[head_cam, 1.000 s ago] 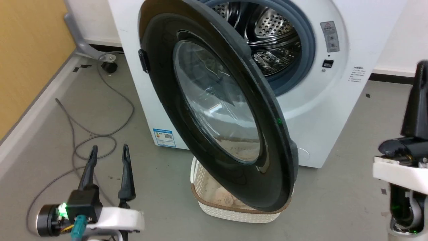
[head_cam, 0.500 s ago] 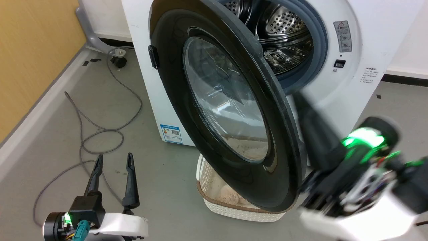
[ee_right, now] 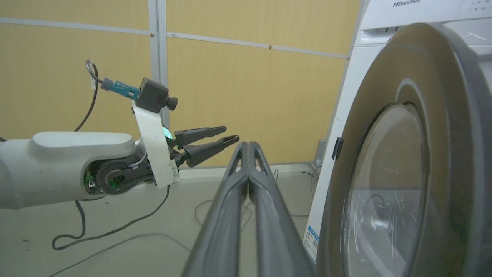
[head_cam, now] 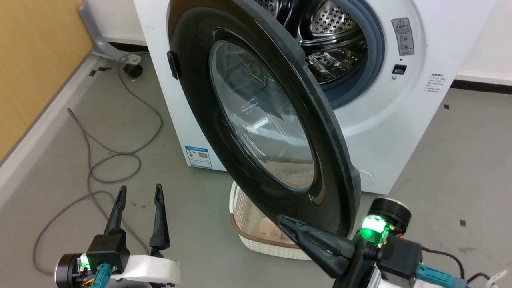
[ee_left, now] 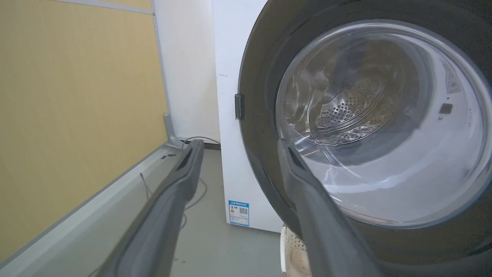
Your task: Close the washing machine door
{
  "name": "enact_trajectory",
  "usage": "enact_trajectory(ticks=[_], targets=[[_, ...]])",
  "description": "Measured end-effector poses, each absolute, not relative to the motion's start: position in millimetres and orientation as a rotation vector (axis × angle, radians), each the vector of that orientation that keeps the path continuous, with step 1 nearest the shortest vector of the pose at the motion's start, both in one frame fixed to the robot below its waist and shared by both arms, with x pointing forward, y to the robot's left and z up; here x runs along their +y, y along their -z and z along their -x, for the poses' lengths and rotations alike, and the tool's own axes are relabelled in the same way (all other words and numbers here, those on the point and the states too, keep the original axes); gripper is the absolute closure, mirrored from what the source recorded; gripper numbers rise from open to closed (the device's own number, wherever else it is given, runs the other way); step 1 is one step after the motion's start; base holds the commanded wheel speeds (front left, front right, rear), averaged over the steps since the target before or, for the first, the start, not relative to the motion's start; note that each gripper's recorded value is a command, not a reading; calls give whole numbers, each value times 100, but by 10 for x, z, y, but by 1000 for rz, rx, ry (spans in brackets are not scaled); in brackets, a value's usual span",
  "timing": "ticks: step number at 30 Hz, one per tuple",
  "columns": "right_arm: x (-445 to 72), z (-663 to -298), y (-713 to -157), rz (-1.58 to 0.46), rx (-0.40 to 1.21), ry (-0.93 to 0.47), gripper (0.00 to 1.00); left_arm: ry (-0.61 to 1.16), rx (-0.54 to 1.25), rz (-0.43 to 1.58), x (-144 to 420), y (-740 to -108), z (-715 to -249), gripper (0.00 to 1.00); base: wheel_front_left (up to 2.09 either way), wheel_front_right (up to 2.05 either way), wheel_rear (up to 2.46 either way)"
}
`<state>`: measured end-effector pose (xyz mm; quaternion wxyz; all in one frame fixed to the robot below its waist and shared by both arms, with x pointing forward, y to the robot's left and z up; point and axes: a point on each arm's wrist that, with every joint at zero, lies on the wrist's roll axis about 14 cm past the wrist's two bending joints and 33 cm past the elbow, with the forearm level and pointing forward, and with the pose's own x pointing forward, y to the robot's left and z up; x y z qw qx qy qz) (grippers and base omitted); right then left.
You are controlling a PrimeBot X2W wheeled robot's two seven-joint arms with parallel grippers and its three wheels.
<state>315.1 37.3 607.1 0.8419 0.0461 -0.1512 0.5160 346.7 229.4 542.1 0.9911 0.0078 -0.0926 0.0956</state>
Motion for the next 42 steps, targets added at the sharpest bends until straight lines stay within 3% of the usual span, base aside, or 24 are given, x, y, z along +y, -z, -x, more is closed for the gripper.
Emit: enact_trajectory(ticks=[14, 29, 42], targets=[[-189, -3822, -5372, 17, -125, -852, 100, -152, -161, -26, 2152, -5338, -3647, 0, 0, 0, 0], [-1033, -4759, -5189, -27, -87, -492, 100, -92, -148, -18, 1934, -5256, -4029, 0, 0, 0, 0], [-1355, -5620, -5061, -20, -75, -346, 100, -76, -106, -1, 1853, -5045, -4329, 0, 0, 0, 0]])
